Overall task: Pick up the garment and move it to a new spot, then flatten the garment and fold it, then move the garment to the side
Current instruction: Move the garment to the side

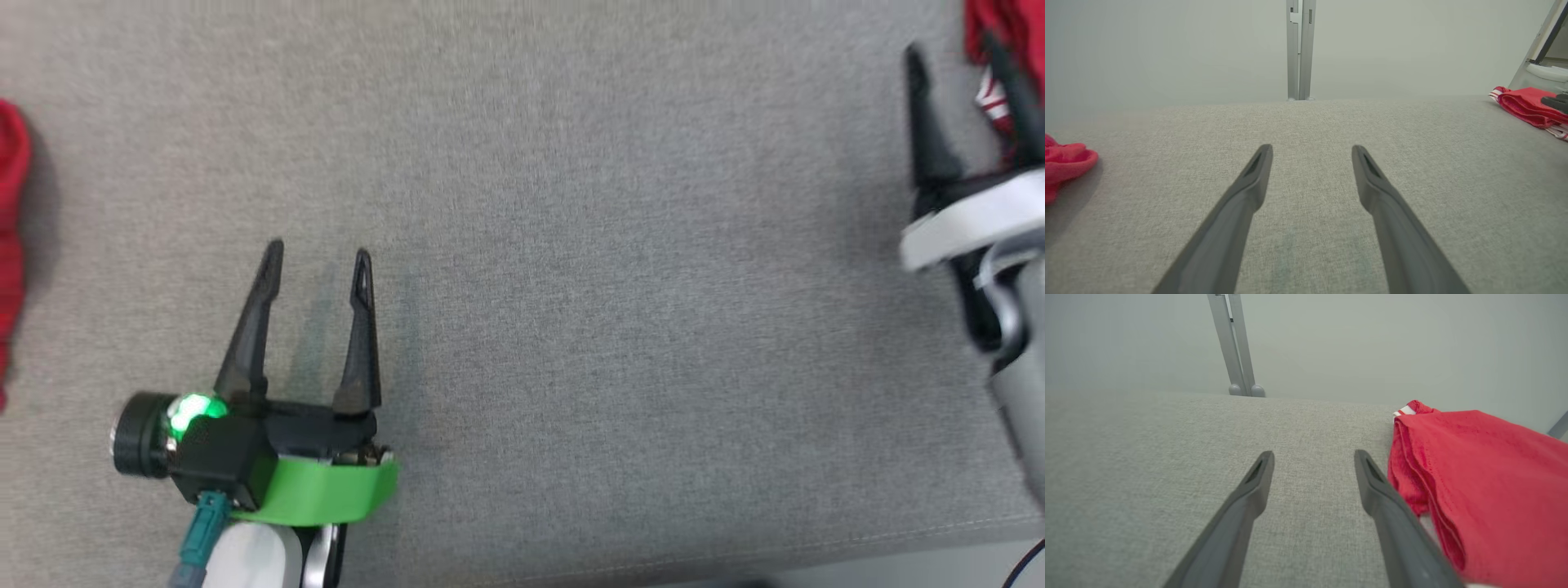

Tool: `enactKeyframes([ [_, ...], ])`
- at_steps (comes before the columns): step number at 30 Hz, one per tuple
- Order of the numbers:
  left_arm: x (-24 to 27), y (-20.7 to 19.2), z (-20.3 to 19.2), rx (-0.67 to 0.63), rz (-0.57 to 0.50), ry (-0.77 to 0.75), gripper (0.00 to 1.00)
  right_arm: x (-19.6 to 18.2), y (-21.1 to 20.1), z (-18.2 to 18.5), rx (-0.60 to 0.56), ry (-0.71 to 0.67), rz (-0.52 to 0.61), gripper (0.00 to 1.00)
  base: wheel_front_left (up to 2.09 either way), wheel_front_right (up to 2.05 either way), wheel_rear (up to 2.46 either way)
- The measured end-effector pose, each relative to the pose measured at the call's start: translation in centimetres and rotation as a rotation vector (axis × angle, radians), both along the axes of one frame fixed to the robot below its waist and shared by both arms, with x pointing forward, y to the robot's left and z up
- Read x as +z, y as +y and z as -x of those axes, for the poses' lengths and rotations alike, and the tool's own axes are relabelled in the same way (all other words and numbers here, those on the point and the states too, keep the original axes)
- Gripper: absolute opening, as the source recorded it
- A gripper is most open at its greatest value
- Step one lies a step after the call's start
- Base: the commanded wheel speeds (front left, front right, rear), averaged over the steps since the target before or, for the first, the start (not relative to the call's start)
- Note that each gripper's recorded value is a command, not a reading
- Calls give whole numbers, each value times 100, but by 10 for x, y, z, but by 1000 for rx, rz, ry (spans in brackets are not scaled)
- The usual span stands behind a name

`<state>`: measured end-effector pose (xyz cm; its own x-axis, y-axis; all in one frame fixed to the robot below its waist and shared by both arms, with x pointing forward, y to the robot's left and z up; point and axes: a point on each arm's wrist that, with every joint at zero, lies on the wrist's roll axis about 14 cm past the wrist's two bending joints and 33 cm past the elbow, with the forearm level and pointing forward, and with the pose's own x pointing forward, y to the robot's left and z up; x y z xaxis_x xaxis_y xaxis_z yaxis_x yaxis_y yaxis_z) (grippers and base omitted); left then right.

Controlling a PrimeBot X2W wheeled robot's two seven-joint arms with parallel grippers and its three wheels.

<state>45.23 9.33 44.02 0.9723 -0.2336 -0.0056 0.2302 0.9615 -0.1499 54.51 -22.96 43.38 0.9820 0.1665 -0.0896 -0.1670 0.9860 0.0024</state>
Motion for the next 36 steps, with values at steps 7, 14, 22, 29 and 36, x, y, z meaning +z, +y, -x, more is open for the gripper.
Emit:
enactKeyframes([
  [7, 18, 14, 29, 51, -13, 6, 100, 35, 46, 50, 31, -73, -65, 100, 0, 0, 0],
  [14, 47, 24, 58, 80, -15, -50, 100, 63, 82, 106, 50, -134, -129, 100, 0, 0, 0],
  [22, 75, 27, 98, 73, -10, -122, 100, 69, 103, 171, 75, -135, -183, 100, 0, 0, 0],
  [29, 89, 37, 122, 106, -13, -167, 100, 80, 109, 198, 91, -168, -173, 100, 0, 0, 0],
  [36, 85, 46, 133, 138, -16, -158, 100, 82, 114, 209, 98, -179, -176, 100, 0, 0, 0],
])
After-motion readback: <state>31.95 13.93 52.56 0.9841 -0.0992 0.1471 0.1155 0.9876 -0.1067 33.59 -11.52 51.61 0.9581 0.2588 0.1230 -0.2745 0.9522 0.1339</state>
